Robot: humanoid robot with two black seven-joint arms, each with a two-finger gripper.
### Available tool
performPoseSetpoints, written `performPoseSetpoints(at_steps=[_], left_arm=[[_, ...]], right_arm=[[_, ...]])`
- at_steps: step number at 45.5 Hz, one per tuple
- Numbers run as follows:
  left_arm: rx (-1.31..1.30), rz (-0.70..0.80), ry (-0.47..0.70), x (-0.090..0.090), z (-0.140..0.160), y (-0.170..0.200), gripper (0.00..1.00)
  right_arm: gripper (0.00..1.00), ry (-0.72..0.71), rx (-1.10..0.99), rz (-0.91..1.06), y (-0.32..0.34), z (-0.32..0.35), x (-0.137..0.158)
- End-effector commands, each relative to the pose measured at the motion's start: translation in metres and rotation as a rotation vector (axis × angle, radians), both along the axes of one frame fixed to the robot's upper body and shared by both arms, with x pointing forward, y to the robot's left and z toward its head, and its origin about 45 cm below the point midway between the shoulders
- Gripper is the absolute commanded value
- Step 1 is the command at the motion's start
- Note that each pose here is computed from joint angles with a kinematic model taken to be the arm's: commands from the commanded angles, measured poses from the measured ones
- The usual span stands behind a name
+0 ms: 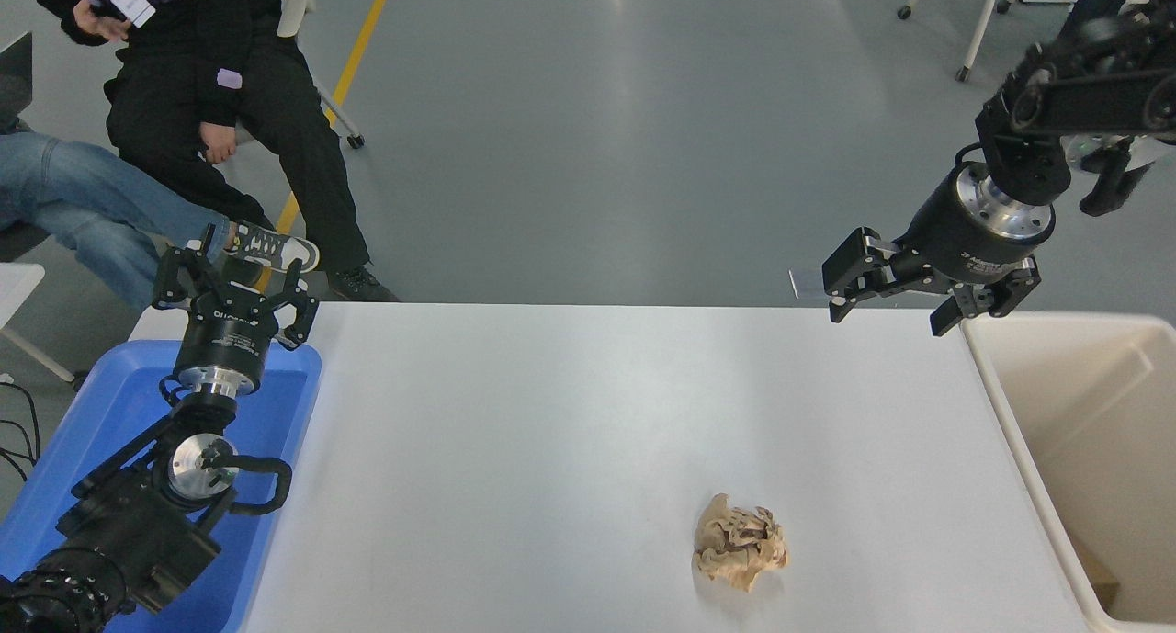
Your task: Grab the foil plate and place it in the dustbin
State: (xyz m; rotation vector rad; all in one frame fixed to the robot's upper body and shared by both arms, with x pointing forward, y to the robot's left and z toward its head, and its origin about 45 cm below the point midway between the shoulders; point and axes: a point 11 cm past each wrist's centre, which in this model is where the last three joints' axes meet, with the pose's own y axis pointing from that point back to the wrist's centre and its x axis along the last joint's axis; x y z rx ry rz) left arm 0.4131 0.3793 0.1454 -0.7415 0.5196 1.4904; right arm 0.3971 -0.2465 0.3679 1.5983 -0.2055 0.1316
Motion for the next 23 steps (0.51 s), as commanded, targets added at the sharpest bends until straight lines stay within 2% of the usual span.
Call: performPoseSetpoints(at_steps=[1,23], left_arm=[[0.001,0.0,0.0,0.0,0.0,0.0,0.99],[-0.001,0.0,0.0,0.0,0.0,0.0,0.99]], right_arm=[[1.0,-0.024,-0.017,0.027,0.011,0.015,0.001],[1.0,-0.01,-0.077,-0.004,-0.007,0.009,0.0]])
